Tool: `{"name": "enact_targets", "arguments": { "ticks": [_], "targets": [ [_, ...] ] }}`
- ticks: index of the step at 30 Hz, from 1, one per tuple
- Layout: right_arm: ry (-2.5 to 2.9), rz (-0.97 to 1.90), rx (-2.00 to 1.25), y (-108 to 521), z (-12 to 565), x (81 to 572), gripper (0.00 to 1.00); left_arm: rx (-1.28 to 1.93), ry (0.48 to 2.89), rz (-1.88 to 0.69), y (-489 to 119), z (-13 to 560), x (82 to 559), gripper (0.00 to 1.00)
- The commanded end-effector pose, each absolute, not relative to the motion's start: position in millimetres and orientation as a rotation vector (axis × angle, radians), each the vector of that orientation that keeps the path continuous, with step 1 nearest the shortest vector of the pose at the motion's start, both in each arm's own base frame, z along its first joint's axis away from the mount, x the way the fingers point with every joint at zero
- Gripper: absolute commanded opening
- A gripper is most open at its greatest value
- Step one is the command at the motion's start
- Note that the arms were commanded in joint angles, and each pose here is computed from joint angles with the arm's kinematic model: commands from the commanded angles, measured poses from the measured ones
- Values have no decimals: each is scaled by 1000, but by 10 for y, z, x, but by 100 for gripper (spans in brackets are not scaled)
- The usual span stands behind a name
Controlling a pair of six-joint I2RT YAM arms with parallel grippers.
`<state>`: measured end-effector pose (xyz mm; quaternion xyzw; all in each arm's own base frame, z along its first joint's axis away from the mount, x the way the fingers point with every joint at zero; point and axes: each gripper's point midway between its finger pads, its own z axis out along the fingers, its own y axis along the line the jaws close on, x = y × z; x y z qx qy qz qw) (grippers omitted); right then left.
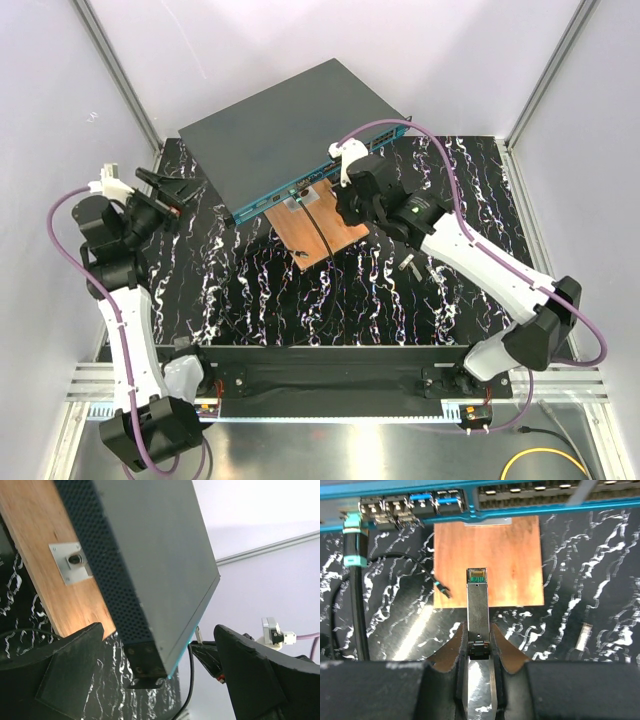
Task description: Insert the plug into the switch port
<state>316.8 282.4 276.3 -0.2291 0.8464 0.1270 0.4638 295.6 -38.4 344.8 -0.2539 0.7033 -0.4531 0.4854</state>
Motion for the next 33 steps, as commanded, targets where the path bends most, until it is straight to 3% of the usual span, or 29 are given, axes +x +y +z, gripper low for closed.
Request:
{"name": "enact_targets", "arguments": {
  "ticks": [1,16,33],
  "targets": [
    [2033,418,-461,3011,2947,3260,0,-620,1679,-1168,-401,3428,3000,99],
    [1962,405,-558,3243,2911,3268,0,-628,1728,-1217,-527,3085,3058,99],
    [1918,354,-524,3279,3003,3444,0,-553,1751,-1275,-736,3174,3124,99]
  ]
}}
